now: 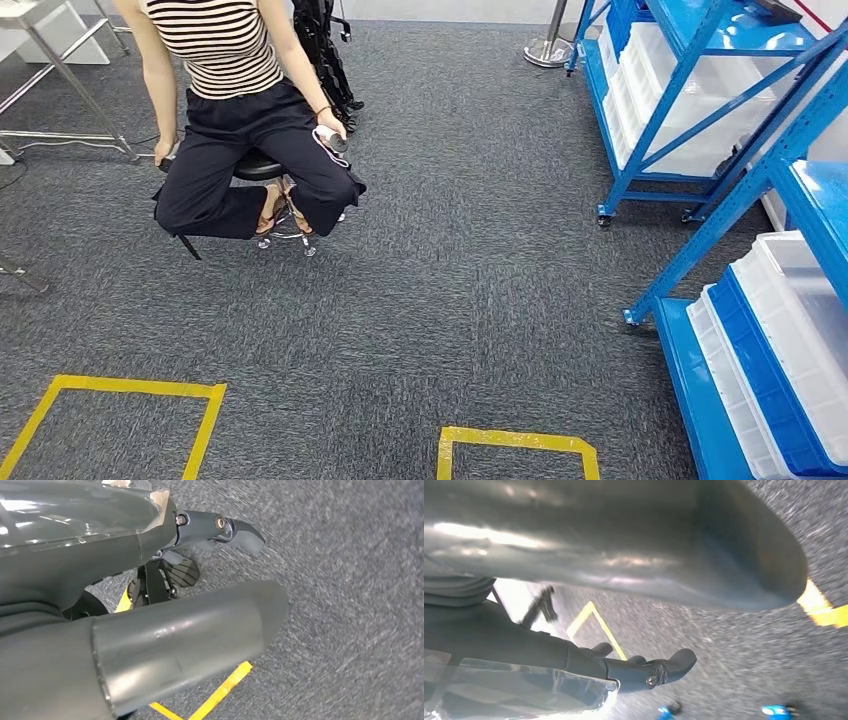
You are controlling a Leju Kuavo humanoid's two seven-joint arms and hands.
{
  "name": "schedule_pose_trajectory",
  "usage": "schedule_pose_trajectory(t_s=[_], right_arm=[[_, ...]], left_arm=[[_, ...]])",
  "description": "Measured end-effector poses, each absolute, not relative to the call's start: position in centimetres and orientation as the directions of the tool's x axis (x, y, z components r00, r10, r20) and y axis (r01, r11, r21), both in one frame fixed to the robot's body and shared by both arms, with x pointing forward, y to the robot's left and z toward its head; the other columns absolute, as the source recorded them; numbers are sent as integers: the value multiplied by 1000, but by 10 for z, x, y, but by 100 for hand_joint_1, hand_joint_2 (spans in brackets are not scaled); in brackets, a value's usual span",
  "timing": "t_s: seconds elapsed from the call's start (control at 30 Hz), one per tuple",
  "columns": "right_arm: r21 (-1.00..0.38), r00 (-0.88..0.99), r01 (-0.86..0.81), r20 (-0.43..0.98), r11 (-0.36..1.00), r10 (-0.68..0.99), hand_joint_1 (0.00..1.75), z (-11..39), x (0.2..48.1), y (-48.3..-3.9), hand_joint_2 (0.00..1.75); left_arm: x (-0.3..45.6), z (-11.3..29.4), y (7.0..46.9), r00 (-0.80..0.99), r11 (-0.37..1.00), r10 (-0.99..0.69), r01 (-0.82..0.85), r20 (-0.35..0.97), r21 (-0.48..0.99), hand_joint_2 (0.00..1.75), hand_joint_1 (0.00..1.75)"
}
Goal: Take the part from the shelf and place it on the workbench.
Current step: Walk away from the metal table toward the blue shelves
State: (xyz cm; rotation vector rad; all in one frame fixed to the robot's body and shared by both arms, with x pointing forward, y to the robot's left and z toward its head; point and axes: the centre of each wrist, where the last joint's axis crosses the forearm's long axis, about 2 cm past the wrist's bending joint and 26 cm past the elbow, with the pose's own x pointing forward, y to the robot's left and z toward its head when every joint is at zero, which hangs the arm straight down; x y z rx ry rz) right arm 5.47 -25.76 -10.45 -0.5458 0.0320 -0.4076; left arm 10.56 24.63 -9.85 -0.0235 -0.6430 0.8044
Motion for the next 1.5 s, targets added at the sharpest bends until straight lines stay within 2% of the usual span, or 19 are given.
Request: schedule_pose_trajectory(t_s=[1.5], right_arm=[[-514, 918, 371, 79, 774, -388, 0, -105, 55, -260, 0]], left_arm=[[106, -98, 245, 520, 709, 676, -651, 522, -269, 0, 0]])
